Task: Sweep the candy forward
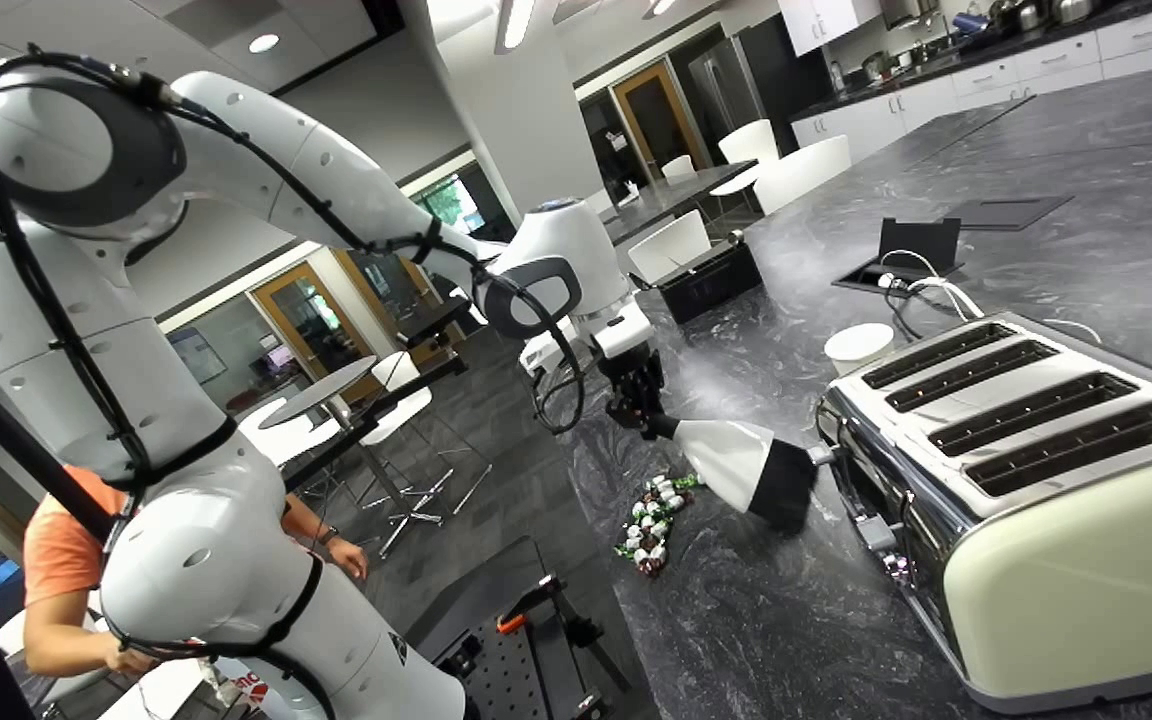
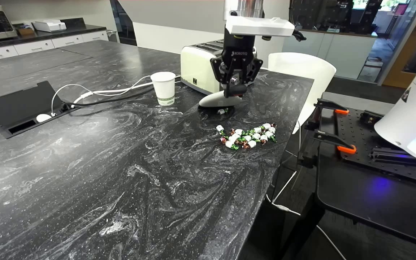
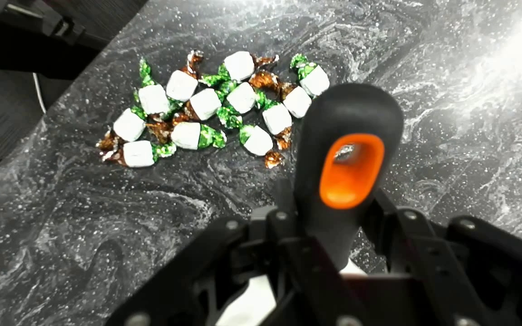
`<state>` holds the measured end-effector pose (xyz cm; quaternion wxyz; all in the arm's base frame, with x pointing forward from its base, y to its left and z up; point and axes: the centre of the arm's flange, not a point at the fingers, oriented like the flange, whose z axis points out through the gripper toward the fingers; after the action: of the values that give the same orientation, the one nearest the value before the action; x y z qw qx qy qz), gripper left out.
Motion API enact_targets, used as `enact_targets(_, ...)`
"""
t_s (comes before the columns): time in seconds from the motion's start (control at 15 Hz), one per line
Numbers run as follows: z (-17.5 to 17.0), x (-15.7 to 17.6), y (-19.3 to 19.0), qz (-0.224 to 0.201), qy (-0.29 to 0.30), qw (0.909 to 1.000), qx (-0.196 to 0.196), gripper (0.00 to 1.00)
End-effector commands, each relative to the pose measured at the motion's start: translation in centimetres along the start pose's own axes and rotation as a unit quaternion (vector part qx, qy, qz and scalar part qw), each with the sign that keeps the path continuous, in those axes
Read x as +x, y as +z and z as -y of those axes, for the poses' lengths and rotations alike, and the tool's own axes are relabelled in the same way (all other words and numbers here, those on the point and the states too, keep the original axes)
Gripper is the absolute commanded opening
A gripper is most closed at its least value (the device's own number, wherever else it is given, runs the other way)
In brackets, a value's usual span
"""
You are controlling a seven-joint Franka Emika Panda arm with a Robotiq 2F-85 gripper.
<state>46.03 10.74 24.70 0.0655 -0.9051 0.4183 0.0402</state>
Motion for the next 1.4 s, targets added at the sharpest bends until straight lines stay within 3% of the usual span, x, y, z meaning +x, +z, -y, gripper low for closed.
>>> enact_targets(0.0, 1.1, 0.1, 1.1, 0.013, -0.005, 0.9999, 0.005, 0.14)
enact_targets(0.4, 0.6, -3.4, 0.7, 0.069, -0.010, 0.9975, 0.009, 0.14)
enact_targets(0.67, 0.6, -6.3, 0.5, 0.110, -0.016, 0.9938, -0.008, 0.14)
enact_targets(1.33, 1.1, -11.8, -1.6, 0.193, -0.064, 0.9782, -0.044, 0.14)
